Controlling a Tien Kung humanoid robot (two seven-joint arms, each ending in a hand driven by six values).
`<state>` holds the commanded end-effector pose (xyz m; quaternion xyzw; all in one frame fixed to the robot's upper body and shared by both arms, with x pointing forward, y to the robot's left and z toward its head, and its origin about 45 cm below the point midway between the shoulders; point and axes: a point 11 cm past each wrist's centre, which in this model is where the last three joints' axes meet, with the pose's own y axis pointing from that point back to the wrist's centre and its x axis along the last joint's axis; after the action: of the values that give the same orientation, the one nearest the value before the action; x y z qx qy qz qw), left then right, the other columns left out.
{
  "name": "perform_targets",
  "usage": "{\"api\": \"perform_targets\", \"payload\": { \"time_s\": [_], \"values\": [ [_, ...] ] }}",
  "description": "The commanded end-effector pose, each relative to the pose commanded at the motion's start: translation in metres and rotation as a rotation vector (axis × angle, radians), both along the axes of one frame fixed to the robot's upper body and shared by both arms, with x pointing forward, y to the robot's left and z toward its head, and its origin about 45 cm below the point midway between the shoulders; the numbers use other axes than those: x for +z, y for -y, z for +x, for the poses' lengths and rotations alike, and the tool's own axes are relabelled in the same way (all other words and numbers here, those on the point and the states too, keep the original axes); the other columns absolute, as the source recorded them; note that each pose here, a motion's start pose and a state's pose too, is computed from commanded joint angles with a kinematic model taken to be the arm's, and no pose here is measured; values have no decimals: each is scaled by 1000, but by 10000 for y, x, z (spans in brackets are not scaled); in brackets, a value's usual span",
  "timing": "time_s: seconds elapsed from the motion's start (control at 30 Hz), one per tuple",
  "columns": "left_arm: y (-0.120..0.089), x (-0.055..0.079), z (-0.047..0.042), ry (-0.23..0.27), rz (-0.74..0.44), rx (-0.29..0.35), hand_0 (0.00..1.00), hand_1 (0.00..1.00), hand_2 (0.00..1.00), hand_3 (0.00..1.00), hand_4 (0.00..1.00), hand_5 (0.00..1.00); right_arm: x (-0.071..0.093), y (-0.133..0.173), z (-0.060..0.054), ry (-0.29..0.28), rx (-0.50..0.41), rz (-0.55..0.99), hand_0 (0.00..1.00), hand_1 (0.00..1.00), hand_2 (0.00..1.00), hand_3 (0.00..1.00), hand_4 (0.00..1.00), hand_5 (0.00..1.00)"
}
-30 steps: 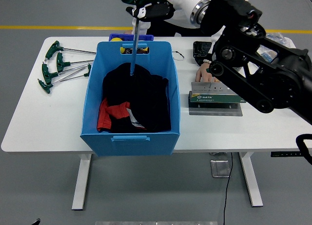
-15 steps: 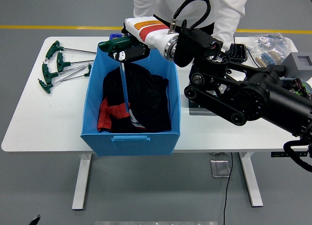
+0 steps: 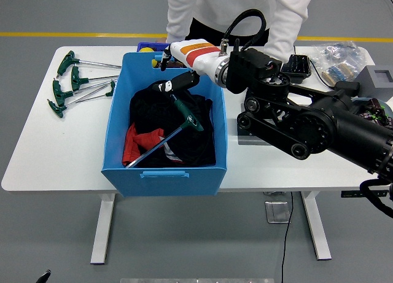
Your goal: Lift tool from toolbox,place it in box,lift tool from toolbox,place it in box
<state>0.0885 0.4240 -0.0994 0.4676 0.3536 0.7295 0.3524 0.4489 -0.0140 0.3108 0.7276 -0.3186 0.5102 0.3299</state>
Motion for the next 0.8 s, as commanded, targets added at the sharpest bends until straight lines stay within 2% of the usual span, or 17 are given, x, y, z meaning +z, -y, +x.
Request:
{"api": "perform_targets", "payload": {
  "time_s": [0.13, 0.47, 0.63, 0.7, 0.8],
  "values": [
    [2, -1, -4, 1, 0, 2, 688, 630, 682, 698, 737, 629, -6, 22, 11, 3, -5, 0, 680, 702, 743, 619, 877, 646],
    [4, -8, -31, -3, -1, 5, 688, 627, 682, 697, 738, 630, -4, 555, 258, 65, -118, -74, 686, 700, 745, 626, 913, 662],
    [8, -14, -52, -6, -3, 7, 688, 627, 682, 699, 737, 629, -102, 991, 398, 54, -219, -143, 693, 707, 749, 633, 926, 665],
    [9, -16, -65, -9, -3, 8, 688, 627, 681, 697, 737, 629, -164, 1190, 435, 39, -255, -174, 728, 729, 776, 652, 960, 686],
    [11, -21, -85, -14, -4, 9, 688, 627, 681, 697, 737, 629, -283, 1468, 464, 1, -302, -219, 728, 729, 776, 652, 960, 686]
  ]
}}
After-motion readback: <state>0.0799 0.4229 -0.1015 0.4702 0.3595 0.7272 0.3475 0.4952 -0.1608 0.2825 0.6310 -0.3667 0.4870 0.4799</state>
